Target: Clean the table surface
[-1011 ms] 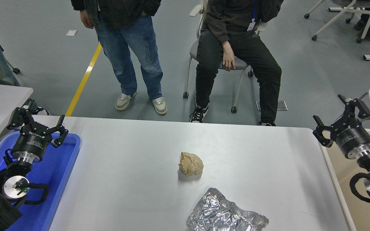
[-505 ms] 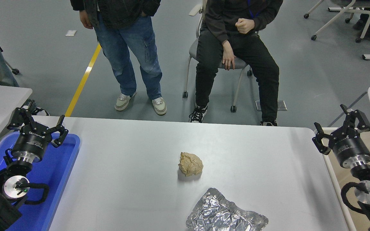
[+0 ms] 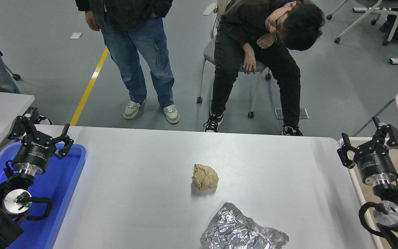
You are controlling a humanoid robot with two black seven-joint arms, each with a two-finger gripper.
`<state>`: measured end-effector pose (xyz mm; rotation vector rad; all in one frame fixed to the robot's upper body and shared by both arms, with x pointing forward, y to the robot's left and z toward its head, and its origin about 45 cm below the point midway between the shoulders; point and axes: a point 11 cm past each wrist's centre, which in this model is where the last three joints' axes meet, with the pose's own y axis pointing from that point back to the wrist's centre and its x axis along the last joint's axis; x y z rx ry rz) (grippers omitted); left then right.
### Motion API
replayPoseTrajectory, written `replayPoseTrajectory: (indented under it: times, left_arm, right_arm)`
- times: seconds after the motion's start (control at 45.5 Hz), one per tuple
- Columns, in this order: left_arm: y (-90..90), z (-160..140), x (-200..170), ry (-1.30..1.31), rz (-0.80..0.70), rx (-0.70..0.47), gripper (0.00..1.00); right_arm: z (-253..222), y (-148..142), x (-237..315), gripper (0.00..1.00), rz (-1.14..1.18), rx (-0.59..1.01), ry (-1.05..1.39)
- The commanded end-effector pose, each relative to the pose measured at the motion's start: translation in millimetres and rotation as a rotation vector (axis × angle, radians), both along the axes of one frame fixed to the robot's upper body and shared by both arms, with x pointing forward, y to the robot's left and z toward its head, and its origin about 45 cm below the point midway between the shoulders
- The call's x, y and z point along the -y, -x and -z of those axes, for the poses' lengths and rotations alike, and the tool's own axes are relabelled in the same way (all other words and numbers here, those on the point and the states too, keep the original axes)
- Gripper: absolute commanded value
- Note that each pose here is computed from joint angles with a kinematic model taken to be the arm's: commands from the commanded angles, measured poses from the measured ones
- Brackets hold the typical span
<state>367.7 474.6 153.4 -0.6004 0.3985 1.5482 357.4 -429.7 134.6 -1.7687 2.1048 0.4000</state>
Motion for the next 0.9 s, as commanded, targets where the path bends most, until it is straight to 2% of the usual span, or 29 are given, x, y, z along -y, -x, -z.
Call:
replayPoseTrajectory:
  times: [0.0, 0.44, 0.527, 0.615, 0.879]
  left_arm:
    - [0.0, 0.0, 0.0, 0.000, 0.000, 0.000, 1.00]
    - [0.0, 0.0, 0.0, 0.000, 0.000, 0.000, 1.00]
    - [0.0, 0.0, 0.0, 0.000, 0.000, 0.000, 1.00]
    - [0.0, 0.0, 0.0, 0.000, 0.000, 0.000, 1.00]
    - [0.0, 0.0, 0.0, 0.000, 0.000, 0.000, 1.00]
  right_arm:
    - [7.7, 0.2, -11.7, 0.98, -0.031, -0.017, 0.012]
    - [11.2, -2.3, -21.4, 0.98, -0.063, -0.036, 0.019]
    - [7.0, -4.7, -26.8, 0.98, -0.099, -0.059, 0.021]
    - [-3.0, -5.1, -28.4, 0.98, -0.199, -0.147, 0.058]
    - [-34.3, -4.0, -32.8, 0.98, -0.342, -0.136, 0.173]
